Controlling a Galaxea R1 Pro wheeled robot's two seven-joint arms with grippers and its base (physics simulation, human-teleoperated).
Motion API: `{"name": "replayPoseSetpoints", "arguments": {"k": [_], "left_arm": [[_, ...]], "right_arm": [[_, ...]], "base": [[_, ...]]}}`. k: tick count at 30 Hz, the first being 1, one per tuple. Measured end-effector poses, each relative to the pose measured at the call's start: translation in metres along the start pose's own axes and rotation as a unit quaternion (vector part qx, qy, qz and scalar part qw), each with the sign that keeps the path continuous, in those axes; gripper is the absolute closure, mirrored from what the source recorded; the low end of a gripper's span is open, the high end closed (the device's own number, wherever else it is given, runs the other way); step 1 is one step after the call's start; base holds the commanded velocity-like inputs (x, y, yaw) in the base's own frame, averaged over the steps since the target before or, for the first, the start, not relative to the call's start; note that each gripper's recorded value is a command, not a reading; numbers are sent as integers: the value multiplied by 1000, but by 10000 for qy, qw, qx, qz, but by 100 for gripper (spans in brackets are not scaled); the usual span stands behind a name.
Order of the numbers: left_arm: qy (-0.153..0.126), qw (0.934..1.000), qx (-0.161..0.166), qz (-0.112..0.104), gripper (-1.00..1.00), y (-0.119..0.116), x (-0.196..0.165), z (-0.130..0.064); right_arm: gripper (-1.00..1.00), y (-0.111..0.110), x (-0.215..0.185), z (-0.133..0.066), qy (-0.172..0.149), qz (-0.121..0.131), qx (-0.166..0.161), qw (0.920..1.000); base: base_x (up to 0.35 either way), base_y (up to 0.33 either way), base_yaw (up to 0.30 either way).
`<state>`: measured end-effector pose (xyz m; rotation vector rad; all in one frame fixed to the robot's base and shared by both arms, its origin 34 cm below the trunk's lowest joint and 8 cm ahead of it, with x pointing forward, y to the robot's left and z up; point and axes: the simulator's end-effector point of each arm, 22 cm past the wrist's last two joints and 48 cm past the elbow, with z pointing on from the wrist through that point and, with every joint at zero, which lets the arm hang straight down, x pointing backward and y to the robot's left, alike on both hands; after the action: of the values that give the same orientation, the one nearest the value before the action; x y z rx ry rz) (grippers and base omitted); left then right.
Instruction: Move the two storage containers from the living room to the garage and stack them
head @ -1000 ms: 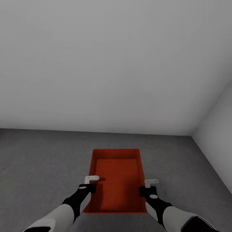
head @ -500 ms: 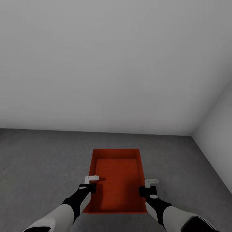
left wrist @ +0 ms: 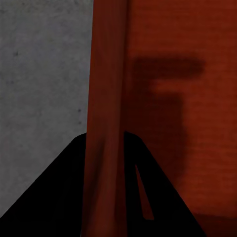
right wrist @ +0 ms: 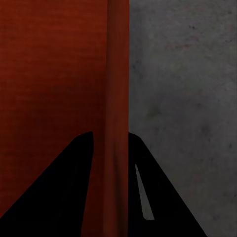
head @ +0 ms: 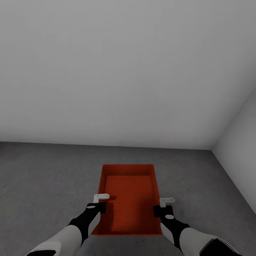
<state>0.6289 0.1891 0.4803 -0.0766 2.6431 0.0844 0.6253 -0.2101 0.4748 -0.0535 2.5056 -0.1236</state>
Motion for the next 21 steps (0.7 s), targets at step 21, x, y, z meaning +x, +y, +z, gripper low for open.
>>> {"name": "replayPoseSetpoints", "arguments": {"k": [21], "left_arm": [[-11,10000,2,4,100,-1,4,6]], "right_arm": [[100,0,6,5,-8,8,4,10000]], "base": [[0,0,0]]}}
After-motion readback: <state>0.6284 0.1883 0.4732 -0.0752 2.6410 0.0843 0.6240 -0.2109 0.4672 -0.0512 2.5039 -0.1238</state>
